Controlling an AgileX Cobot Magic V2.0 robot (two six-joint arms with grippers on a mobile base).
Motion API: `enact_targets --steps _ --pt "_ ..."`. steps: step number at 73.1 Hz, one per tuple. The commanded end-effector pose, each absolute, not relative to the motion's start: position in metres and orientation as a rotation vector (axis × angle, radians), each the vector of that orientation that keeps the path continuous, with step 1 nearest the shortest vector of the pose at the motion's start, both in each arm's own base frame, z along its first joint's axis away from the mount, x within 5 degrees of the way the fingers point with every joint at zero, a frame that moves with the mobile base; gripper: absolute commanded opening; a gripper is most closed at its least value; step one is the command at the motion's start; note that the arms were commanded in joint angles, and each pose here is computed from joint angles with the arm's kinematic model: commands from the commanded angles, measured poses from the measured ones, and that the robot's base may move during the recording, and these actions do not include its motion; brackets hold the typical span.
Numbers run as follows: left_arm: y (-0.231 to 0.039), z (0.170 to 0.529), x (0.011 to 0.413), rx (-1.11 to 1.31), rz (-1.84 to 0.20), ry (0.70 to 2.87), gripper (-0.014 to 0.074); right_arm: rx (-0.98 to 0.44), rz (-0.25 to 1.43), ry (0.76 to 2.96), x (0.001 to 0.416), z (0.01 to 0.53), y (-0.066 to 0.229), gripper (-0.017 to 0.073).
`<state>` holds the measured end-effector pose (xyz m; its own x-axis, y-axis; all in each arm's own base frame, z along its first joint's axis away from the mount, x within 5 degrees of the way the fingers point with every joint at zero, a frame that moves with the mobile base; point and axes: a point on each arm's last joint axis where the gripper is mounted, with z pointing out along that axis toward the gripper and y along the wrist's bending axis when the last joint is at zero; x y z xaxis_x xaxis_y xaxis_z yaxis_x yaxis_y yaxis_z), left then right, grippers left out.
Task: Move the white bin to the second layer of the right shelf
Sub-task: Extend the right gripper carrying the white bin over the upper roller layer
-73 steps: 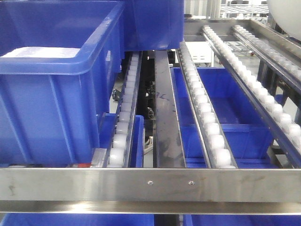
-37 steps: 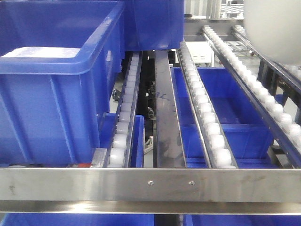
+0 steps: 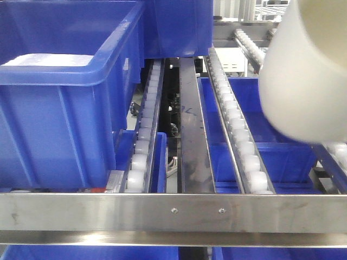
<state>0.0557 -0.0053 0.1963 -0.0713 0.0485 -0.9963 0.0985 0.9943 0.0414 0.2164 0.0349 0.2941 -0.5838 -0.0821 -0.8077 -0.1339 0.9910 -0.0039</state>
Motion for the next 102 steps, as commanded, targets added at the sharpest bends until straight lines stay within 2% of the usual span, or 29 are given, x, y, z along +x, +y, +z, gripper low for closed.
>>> enact_targets --steps 1,26,102 --pt "-0.006 0.192 0.056 0.111 -0.049 1.58 0.0085 -0.122 0.076 2.089 0.229 0.307 0.032 0.0055" --pt "-0.006 0.192 0.056 0.111 -0.049 1.58 0.0085 -0.036 0.04 2.171 0.255 0.281 0.017 0.0055" --pt "-0.006 0.192 0.056 0.111 -0.049 1.58 0.0085 -0.041 0.03 2.346 0.278 0.234 0.019 0.0055"
